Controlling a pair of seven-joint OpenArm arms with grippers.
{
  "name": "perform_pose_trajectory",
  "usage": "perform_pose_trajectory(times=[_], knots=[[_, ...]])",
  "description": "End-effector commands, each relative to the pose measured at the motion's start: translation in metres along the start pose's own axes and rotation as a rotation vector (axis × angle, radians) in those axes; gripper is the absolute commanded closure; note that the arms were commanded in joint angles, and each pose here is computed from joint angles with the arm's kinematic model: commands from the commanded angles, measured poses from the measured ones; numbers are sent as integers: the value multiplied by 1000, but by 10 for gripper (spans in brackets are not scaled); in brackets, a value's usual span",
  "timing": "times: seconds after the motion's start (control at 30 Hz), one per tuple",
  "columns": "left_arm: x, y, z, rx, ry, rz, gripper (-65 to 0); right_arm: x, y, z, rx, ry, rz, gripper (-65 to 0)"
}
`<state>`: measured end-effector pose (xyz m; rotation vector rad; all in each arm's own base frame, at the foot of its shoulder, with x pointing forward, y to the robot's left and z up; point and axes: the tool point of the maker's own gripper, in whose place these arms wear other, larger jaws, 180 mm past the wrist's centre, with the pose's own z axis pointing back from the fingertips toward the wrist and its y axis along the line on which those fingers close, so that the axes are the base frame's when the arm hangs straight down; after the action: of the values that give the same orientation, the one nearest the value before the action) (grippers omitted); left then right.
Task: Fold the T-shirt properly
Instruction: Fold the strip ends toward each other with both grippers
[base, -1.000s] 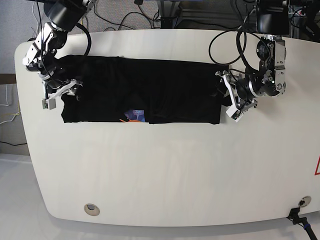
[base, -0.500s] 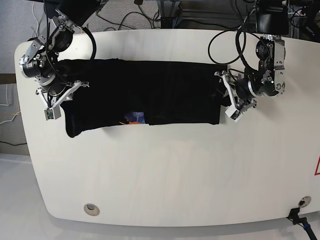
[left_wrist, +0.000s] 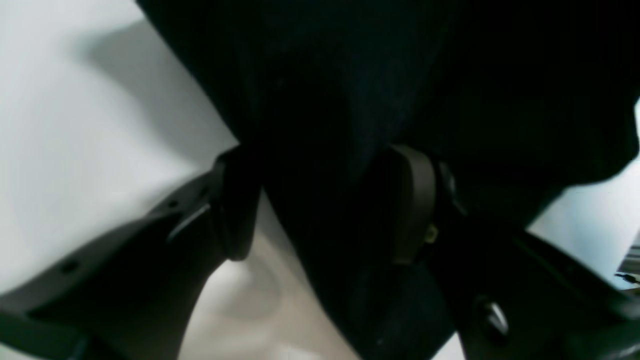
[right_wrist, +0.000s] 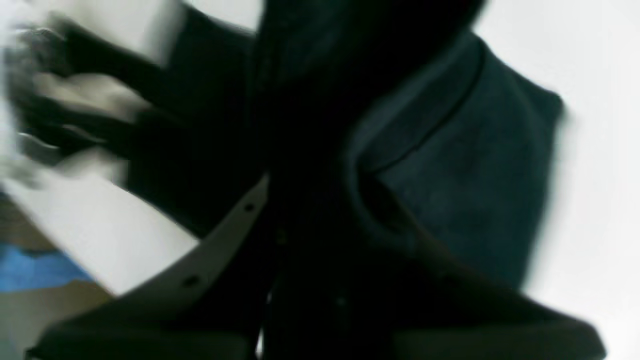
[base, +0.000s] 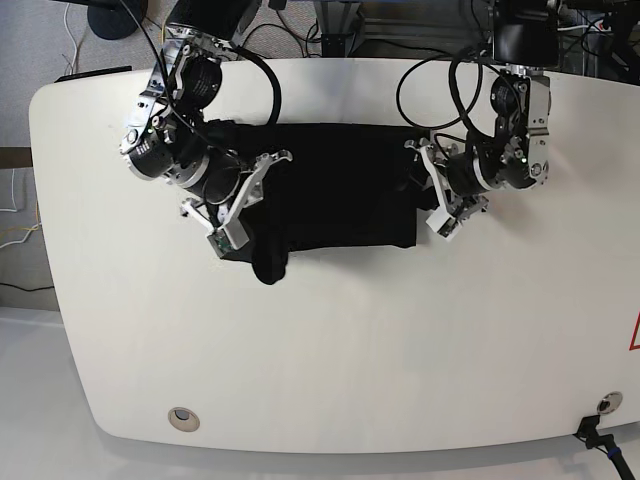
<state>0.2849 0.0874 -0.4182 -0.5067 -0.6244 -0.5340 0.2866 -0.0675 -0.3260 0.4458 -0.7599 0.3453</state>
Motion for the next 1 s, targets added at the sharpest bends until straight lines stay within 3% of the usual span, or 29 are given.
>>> perform_pose_trajectory(times=[0.0, 0.37, 0.6, 0.87, 0.97], knots=[[2, -7, -4, -13, 9, -8, -344, 37, 37, 0, 147, -170, 6, -59], [12, -58, -30, -134, 7, -50, -344, 39, 61, -9, 224, -162, 14, -60], [32, -63, -23, -128, -44, -97, -344, 39, 76, -13, 263, -148, 39, -78], [61, -60, 5, -67, -90, -214, -344, 36, 99, -18, 319, -127, 77, -383], [75, -51, 21, -20, -135, -238, -344, 38, 99, -17, 320, -132, 81, -430]])
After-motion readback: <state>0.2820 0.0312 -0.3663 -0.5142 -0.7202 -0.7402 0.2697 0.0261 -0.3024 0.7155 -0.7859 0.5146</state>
